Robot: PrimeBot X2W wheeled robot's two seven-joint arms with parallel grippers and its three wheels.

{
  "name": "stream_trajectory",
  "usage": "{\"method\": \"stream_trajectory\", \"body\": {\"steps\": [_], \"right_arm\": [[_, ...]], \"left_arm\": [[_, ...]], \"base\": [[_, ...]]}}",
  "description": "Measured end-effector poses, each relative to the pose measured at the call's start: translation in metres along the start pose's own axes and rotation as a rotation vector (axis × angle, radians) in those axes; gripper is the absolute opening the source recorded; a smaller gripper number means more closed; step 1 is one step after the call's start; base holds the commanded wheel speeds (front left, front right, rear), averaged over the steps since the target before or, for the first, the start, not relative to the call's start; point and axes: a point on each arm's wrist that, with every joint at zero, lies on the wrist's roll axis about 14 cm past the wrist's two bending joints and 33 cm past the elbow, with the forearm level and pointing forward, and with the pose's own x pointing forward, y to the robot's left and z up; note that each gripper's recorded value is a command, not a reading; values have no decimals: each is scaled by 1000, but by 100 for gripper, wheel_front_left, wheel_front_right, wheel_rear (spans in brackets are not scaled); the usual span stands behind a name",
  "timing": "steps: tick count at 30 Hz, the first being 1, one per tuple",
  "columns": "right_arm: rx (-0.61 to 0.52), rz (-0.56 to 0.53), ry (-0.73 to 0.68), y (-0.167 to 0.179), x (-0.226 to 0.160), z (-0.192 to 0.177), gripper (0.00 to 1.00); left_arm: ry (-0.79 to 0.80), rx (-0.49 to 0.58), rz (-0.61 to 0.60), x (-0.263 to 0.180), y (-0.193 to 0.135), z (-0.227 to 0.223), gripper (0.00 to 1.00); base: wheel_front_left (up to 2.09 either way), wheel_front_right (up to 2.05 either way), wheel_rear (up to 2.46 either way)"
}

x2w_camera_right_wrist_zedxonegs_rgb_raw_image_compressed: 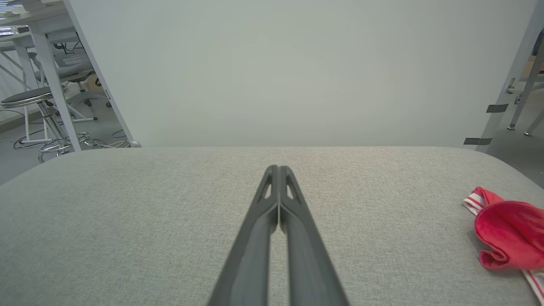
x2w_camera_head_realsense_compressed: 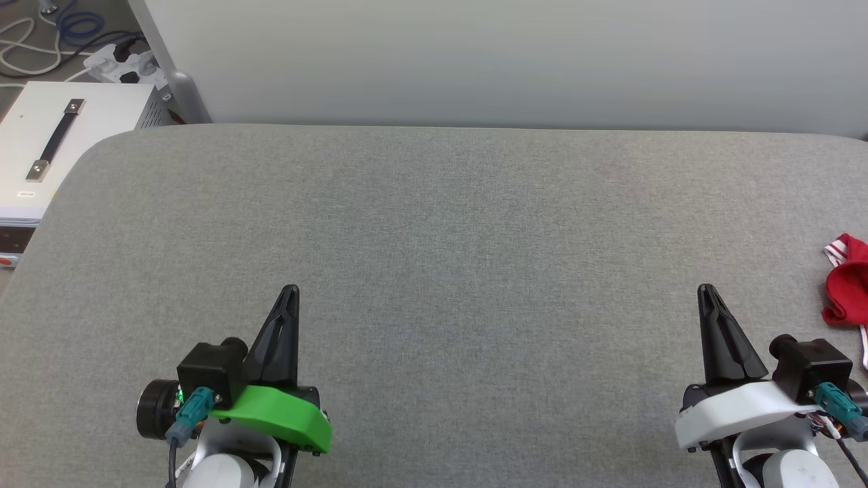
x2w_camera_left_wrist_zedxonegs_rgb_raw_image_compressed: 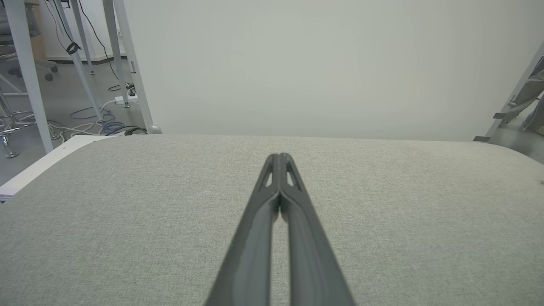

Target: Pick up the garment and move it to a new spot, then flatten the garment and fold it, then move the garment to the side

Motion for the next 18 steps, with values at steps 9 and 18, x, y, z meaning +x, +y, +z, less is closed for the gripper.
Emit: {"method": "stream_trajectory", "body": {"steps": [9, 18], "right_arm": [[-18, -1, 11, -1, -2, 1, 0], [-30, -3, 19, -1, -3, 1, 0]], "left_arm": [[8, 16, 7, 1, 1, 0, 0], [17, 31, 20, 2, 2, 1, 0]], "base": [[0, 0, 0], [0, 0, 0]]}}
